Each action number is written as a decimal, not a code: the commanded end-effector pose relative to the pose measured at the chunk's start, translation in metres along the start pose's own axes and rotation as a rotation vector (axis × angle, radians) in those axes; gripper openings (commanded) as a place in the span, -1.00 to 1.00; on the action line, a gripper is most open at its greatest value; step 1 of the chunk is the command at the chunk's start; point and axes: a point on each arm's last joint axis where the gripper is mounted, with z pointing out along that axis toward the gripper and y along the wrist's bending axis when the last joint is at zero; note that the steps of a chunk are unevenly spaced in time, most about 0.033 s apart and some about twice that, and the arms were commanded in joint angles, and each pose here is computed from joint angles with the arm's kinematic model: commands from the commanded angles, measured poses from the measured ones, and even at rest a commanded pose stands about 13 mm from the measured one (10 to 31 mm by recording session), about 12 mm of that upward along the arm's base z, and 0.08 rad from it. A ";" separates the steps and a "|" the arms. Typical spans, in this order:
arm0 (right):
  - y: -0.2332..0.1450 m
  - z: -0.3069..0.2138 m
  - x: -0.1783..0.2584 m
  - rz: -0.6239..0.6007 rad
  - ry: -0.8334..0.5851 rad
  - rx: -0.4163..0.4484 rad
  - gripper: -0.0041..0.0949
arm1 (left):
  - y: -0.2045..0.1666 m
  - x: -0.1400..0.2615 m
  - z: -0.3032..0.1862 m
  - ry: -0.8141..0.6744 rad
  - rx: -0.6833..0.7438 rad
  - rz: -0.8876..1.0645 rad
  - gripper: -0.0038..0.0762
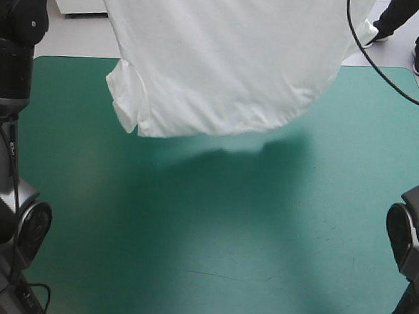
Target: Fold the cloth
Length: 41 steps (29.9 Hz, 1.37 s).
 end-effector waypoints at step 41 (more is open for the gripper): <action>0.021 -0.071 0.215 0.040 1.395 -0.447 -0.95 | -0.050 0.225 -0.112 1.681 0.364 -0.494 -0.93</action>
